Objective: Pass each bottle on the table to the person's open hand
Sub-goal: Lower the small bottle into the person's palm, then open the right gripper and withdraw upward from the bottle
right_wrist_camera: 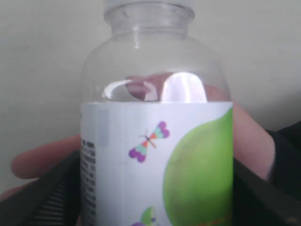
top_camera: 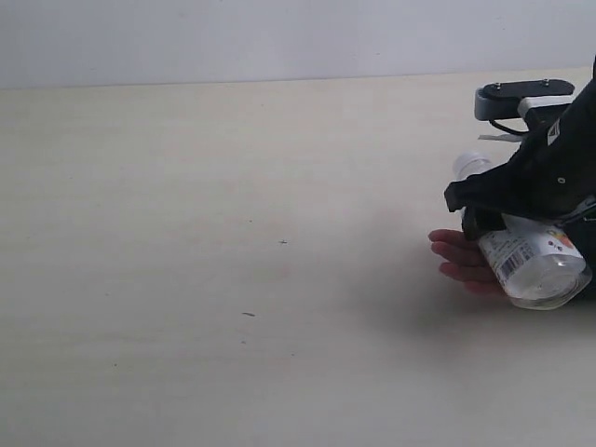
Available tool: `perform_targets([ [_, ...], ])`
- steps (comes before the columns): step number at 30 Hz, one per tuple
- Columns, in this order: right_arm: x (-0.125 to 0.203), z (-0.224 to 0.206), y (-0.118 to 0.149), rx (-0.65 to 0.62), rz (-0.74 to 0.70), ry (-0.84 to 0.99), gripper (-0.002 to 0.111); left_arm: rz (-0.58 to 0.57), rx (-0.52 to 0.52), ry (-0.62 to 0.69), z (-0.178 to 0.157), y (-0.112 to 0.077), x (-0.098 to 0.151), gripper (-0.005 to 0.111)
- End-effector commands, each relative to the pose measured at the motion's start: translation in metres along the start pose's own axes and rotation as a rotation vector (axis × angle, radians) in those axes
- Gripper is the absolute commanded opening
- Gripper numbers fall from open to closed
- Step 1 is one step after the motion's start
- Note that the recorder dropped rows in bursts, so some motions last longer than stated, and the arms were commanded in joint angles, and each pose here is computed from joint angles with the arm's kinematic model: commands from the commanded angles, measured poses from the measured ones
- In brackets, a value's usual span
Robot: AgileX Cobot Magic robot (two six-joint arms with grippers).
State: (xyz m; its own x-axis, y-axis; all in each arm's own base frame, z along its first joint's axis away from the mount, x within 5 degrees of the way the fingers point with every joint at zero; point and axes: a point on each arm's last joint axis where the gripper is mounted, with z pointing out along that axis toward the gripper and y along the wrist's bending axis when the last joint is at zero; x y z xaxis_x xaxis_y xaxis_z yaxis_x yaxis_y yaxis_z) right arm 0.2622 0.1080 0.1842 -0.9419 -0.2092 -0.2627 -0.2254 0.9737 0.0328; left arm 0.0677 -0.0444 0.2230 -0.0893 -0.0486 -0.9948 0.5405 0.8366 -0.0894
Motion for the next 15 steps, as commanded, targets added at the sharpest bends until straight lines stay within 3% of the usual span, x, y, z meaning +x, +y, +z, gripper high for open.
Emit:
perform_targets([
  [1, -0.0024, 0.0082, 0.0006, 0.0, -0.002, -0.01, 0.0, 0.003, 0.0, -0.009, -0.0006, 0.0001, 0.0006, 0.0],
  [4, -0.0031, 0.0103, 0.0008, -0.001, -0.002, -0.013, 0.01, 0.003, 0.0, -0.009, -0.0006, 0.0001, 0.0006, 0.0],
  [10, -0.0036, 0.0103, 0.0009, -0.002, -0.006, -0.018, 0.076, 0.003, 0.0, -0.009, -0.0006, 0.0001, 0.0006, 0.0],
  [15, -0.0043, 0.0103, 0.001, -0.003, -0.025, -0.026, 0.095, 0.003, 0.0, -0.009, -0.0006, 0.0001, 0.0006, 0.0],
])
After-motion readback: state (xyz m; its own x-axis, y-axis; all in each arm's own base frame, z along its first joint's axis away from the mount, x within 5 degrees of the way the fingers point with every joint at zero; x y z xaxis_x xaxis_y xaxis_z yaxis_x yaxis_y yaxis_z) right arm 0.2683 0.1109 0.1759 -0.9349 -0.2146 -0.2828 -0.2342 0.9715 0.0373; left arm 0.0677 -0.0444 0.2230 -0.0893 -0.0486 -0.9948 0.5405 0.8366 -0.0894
